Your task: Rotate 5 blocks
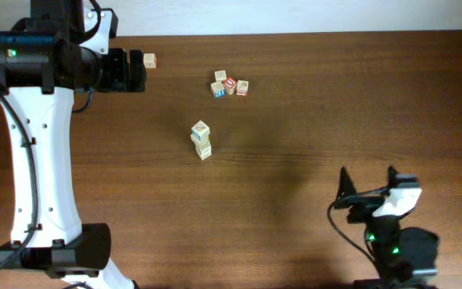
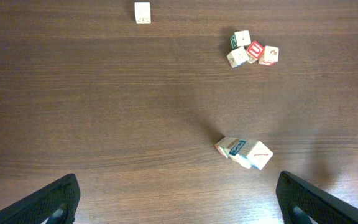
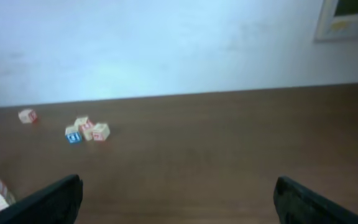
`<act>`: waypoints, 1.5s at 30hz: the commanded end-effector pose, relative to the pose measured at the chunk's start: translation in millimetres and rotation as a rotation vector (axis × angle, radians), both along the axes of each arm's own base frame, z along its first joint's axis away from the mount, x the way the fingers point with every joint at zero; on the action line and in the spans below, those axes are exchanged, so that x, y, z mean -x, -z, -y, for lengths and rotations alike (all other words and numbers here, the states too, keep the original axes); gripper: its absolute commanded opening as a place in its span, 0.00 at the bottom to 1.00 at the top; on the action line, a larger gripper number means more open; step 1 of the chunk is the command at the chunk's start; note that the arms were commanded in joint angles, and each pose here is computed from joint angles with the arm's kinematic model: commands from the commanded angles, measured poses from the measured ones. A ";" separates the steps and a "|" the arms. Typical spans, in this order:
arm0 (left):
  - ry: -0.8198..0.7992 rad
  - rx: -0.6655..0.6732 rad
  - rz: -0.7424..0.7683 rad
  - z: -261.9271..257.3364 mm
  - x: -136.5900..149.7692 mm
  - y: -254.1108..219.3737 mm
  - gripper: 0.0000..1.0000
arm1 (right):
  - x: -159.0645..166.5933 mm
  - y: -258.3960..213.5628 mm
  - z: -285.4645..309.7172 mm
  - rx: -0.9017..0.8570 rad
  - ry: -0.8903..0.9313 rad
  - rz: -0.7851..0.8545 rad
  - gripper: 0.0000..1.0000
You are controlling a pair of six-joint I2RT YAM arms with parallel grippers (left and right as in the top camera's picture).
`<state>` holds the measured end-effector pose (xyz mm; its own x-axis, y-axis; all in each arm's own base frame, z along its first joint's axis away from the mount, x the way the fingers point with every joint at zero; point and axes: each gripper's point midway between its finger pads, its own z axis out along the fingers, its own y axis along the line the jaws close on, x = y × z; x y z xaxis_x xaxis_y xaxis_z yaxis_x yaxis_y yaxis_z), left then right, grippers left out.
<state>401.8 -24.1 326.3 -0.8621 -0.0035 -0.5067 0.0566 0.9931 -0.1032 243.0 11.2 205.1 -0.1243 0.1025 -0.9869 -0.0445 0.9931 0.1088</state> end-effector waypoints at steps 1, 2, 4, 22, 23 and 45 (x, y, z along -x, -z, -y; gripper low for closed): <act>0.012 -0.013 0.014 -1.6 1.3 -4.2 0.99 | -0.1 30.8 -3.6 -0.007 -0.023 0.027 0.98; 0.012 -0.013 0.014 -1.6 1.3 -4.2 0.99 | -0.4 36.4 -3.5 -0.007 -0.022 0.030 0.98; 0.012 -0.013 0.014 -1.6 1.3 -4.2 0.99 | -0.9 46.4 -3.5 -0.007 -0.022 0.027 0.98; 0.012 -0.013 0.014 -1.6 1.3 -4.2 0.99 | -3.0 48.2 4.7 -0.001 0.029 0.046 0.98; 0.012 -0.013 0.014 -1.6 1.3 -4.2 0.99 | -3.0 48.2 4.7 -0.001 0.029 0.046 0.98; 0.024 -0.083 0.076 -10.7 7.0 -21.6 0.99 | -3.0 48.6 4.7 -0.001 0.029 0.044 0.98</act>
